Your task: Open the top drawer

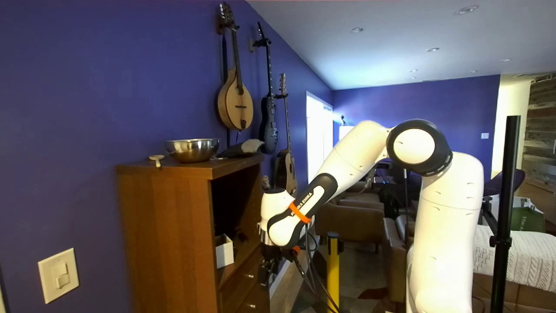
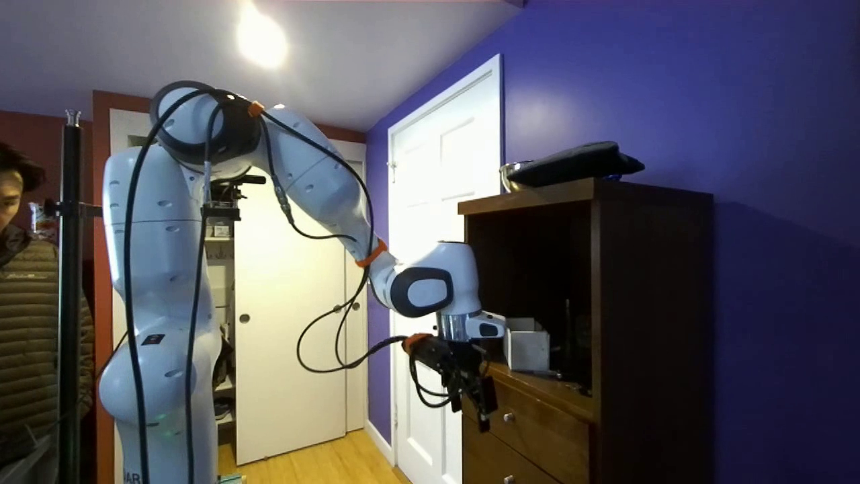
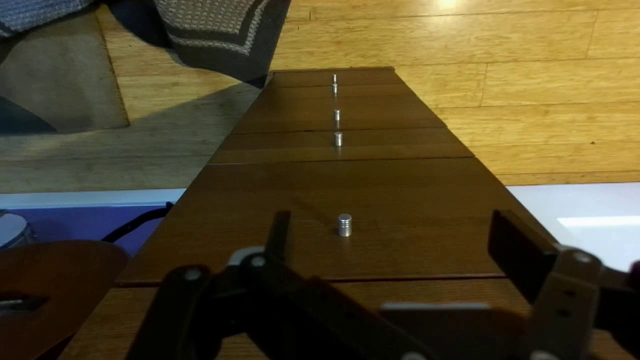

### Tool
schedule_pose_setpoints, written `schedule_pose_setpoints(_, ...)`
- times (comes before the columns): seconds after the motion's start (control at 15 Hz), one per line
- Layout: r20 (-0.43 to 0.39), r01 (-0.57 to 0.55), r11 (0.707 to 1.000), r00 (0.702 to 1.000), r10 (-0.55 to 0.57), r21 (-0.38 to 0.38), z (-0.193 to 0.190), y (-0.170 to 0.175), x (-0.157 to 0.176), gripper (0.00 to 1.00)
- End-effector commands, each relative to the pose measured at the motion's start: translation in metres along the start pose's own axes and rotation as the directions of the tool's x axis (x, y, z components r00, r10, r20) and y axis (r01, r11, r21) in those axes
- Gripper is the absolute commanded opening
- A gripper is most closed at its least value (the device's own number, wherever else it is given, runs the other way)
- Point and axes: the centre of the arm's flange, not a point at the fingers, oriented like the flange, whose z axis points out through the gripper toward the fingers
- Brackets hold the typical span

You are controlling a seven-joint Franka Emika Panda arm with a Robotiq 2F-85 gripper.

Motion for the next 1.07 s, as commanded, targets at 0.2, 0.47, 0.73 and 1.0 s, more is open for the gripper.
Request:
schedule_pose_setpoints(0.2,-0.085,-0.011,1.0,0.996,0.012,0.013,0.017,0.018,0.016,0.97)
schedule_pose_setpoints(0.47,-0.123,0.005,1.0,0.992,-0.002,0.025,0.013,0.021,0.029,0.79)
schedule_pose_setpoints(0.73,-0.132,0.011,0.998,0.991,-0.003,0.058,0.013,0.021,0.043,0.61)
schedule_pose_setpoints(1.0,-0.135,0.013,0.997,0.991,-0.002,0.081,0.017,0.023,0.052,0.54)
